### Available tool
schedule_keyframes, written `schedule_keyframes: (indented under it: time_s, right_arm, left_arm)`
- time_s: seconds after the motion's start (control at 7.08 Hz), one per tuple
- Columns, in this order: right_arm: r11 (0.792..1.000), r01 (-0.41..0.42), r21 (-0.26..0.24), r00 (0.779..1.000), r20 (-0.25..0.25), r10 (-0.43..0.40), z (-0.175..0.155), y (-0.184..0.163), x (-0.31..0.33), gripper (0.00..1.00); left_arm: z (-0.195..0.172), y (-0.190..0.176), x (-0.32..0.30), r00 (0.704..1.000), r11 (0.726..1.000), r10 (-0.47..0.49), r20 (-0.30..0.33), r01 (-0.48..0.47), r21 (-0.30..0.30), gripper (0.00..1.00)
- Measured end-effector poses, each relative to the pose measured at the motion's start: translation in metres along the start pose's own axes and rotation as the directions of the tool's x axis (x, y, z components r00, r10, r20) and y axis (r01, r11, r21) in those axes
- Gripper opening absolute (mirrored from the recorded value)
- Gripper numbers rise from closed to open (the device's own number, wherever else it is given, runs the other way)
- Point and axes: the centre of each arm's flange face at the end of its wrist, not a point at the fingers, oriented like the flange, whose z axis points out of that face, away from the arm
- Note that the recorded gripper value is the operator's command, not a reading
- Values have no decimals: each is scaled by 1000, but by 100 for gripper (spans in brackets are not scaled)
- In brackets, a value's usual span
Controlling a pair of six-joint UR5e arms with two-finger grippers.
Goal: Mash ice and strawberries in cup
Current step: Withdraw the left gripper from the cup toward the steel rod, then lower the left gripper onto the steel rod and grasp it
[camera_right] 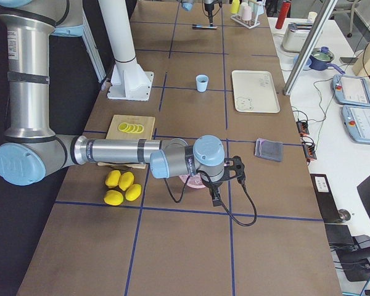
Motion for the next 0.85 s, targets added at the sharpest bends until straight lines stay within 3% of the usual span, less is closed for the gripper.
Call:
schedule_keyframes:
  time_s: [0.85]
  right_arm:
    - [1000,1,-1,1000,0,-1,0,0,0,99]
  left_arm:
    - [21,2,-11,1000,1000,3,3,-3,0,99]
